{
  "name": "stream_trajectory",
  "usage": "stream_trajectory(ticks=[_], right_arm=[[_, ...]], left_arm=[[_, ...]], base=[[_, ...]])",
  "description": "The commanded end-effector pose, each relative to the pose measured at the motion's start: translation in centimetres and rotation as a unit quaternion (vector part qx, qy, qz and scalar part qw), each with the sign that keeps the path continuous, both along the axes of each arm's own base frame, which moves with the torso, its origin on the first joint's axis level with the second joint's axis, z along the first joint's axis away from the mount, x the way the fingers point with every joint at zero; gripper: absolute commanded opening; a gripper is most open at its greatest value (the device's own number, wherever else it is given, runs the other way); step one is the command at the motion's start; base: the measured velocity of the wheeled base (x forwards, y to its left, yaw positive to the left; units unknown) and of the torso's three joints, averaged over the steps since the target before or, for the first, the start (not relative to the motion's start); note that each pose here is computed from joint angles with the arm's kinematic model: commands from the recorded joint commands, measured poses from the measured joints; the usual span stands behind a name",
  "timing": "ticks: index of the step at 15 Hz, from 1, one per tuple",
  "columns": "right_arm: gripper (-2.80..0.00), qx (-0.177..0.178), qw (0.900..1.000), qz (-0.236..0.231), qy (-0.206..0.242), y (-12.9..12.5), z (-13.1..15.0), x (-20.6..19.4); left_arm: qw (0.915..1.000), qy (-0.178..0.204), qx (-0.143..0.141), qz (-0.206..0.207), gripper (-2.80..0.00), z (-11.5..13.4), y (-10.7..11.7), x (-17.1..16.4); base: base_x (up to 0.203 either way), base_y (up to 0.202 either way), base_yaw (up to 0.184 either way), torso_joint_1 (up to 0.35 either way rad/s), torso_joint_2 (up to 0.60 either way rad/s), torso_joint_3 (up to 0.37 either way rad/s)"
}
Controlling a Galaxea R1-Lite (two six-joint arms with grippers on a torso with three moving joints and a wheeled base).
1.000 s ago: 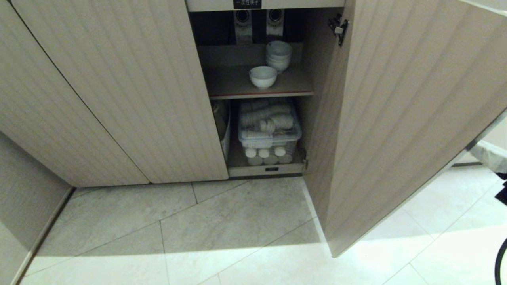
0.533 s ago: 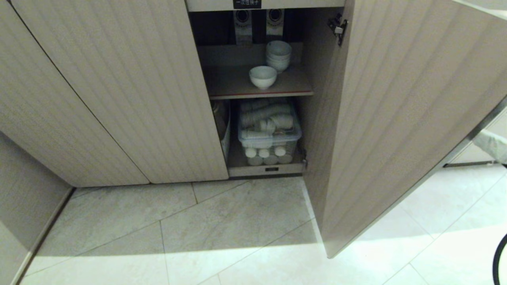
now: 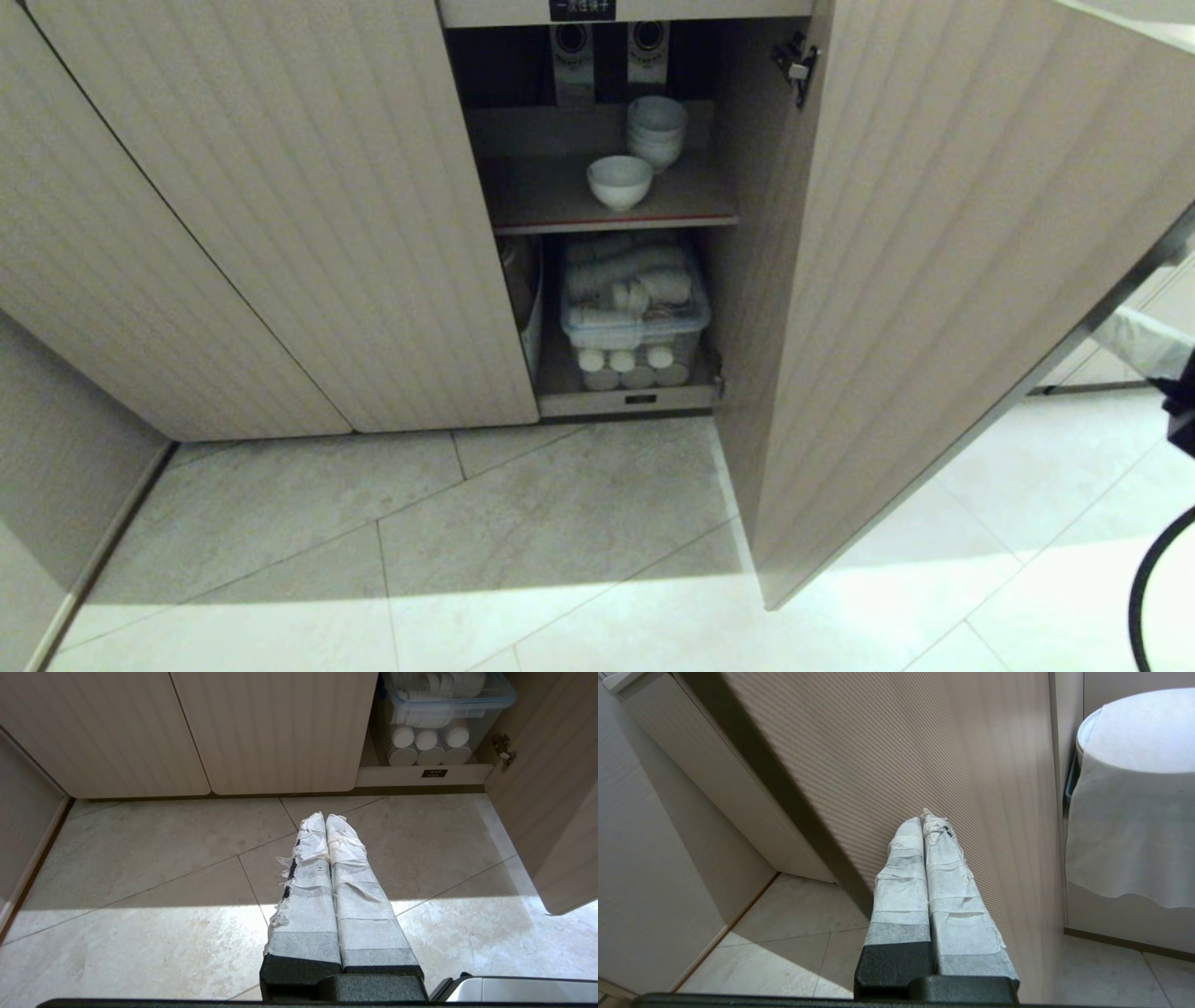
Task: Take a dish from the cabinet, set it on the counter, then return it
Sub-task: Close the cabinet door
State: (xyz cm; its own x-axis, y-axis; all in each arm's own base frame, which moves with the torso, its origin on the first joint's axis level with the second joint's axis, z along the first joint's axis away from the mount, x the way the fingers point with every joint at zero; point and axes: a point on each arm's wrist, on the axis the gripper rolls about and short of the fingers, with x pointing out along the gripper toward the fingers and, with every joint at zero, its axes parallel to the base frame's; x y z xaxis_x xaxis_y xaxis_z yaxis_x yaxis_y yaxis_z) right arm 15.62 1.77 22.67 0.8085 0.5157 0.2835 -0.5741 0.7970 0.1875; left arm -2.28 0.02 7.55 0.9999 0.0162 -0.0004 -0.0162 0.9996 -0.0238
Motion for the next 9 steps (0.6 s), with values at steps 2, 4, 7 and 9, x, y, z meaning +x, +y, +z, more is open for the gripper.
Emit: stream_trajectory(ticks=[2, 4, 7, 9], right_arm=[[-2.80, 0.000, 1.000, 0.003, 0.012, 0.1, -0.4, 1.0], [-2.80, -0.001, 1.000, 0.018, 0.007, 0.6, -0.5, 1.2], [-2.80, -0.003, 0.999, 0.044, 0.005, 1.7, -0.3, 1.9], [-2.80, -0.004, 0.998, 0.058, 0.002, 2.3, 0.0, 2.5]], left_arm=[[1.0000, 0.000, 0.000, 0.000, -2.80, 0.0, 0.0, 0.0], [1.0000, 0.000, 0.000, 0.000, -2.80, 0.0, 0.0, 0.0], [1.0000, 0.000, 0.000, 0.000, -2.80, 0.0, 0.0, 0.0], [1.0000, 0.000, 0.000, 0.000, -2.80, 0.0, 0.0, 0.0]], base=[[0.000, 0.000, 0.000, 0.000, 0.00, 0.000], [0.000, 0.000, 0.000, 0.000, 0.00, 0.000], [0.000, 0.000, 0.000, 0.000, 0.00, 0.000], [0.000, 0.000, 0.000, 0.000, 0.00, 0.000]])
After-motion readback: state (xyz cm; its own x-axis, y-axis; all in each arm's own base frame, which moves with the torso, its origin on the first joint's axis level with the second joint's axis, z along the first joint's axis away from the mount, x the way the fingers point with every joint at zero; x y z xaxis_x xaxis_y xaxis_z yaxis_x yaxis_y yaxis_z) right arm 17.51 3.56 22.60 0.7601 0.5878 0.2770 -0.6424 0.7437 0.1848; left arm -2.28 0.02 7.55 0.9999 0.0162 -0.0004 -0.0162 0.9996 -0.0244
